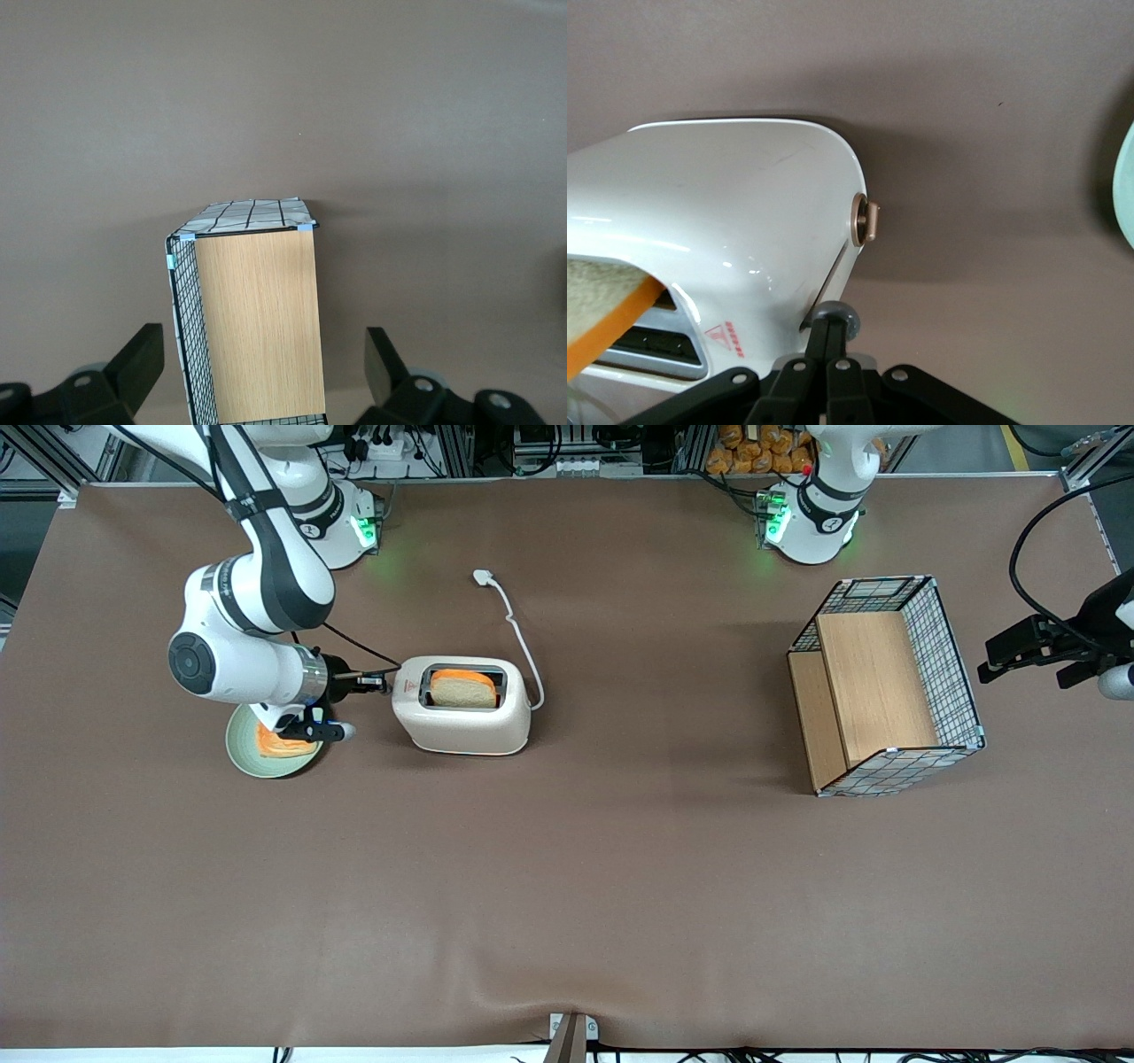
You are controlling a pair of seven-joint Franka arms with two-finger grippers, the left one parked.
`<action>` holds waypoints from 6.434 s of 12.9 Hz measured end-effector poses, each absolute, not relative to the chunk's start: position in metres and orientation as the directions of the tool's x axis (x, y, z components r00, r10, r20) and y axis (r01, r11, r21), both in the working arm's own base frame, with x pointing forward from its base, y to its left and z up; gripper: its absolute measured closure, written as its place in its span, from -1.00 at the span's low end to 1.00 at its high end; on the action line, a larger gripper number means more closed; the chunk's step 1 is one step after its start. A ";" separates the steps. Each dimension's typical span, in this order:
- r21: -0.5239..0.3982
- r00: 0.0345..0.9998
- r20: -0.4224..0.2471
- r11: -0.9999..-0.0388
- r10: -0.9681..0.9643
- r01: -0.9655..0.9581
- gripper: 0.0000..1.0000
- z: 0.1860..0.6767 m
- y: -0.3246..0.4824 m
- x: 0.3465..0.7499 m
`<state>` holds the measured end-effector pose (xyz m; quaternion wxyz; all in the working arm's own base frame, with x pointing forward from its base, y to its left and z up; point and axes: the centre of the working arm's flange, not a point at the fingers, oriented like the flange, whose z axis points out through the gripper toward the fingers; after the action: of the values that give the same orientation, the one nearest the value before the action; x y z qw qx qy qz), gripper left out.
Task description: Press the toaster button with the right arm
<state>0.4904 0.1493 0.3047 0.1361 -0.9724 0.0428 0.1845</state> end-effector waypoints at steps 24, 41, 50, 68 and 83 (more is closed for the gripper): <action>-0.358 0.936 -0.341 -0.933 0.085 -0.046 0.98 0.248 0.136 0.486; -0.381 0.939 -0.330 -0.924 0.100 -0.035 0.98 0.239 0.130 0.488; -0.394 0.929 -0.353 -0.918 0.112 -0.039 0.98 0.246 0.131 0.490; -0.130 0.990 -0.076 -0.985 0.120 0.109 -1.00 0.535 0.002 0.599; -0.039 0.992 -0.125 -0.999 -0.009 -0.014 -1.00 0.642 -0.053 0.534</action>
<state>0.5341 -0.0527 0.6418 0.0199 -0.9978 0.0056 0.0624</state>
